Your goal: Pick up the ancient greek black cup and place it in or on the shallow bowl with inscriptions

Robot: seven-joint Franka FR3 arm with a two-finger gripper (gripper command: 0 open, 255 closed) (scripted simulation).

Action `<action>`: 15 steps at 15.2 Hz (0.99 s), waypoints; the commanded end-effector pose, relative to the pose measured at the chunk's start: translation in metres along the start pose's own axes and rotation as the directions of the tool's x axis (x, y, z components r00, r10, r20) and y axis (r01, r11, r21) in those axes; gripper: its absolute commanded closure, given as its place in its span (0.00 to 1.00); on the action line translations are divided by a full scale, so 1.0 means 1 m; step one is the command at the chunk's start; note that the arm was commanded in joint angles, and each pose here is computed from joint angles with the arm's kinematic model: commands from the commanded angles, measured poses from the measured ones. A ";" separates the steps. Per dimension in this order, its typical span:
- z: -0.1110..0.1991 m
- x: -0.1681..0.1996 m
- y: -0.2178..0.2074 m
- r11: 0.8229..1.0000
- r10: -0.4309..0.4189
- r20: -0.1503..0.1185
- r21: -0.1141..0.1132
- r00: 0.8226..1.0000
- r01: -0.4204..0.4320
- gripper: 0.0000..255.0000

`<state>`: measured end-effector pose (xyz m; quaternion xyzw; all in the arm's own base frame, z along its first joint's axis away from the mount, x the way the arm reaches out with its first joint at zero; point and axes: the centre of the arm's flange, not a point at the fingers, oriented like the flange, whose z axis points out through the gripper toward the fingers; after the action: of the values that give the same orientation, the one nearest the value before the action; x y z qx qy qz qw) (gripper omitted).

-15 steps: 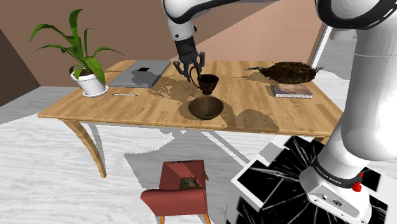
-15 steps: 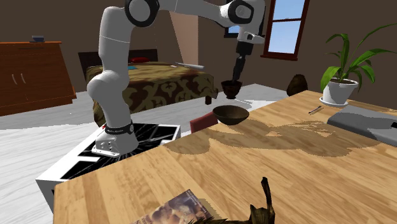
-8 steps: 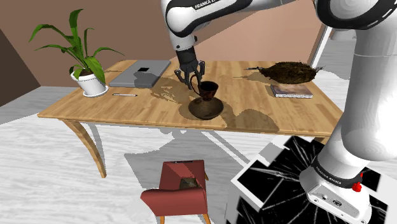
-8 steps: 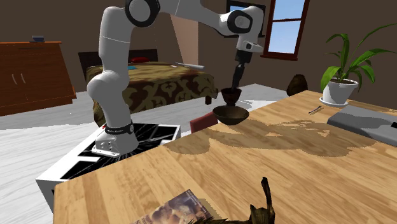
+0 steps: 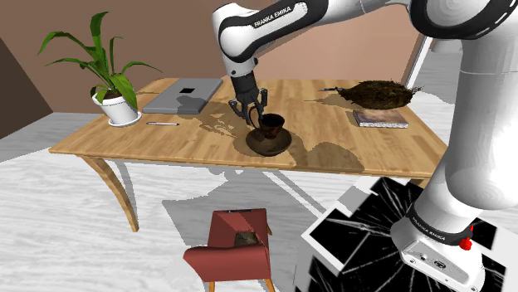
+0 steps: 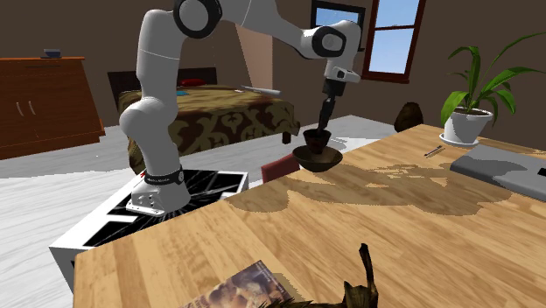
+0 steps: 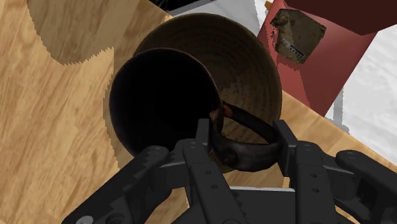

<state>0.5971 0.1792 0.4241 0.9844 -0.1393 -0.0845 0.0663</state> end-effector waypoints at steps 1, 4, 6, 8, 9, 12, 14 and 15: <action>0.000 0.000 0.000 1.000 0.000 -0.001 0.000 1.000 0.000 1.00; 0.000 0.000 0.000 1.000 0.000 -0.001 0.000 1.000 0.000 1.00; 0.000 0.000 0.000 1.000 0.000 -0.001 0.000 1.000 0.000 0.00; 0.000 0.000 0.000 1.000 0.000 -0.001 0.000 1.000 0.000 0.00; 0.000 0.000 0.000 1.000 0.000 -0.001 0.000 1.000 0.000 0.00; -0.026 0.000 0.000 1.000 0.000 -0.001 0.000 1.000 0.000 0.00; -0.050 0.000 0.000 1.000 0.000 -0.001 0.000 1.000 0.000 0.00; -0.050 0.000 0.000 1.000 0.000 -0.001 0.000 1.000 0.000 0.00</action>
<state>0.6051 0.1854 0.4675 0.9845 -0.1393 -0.0835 0.0658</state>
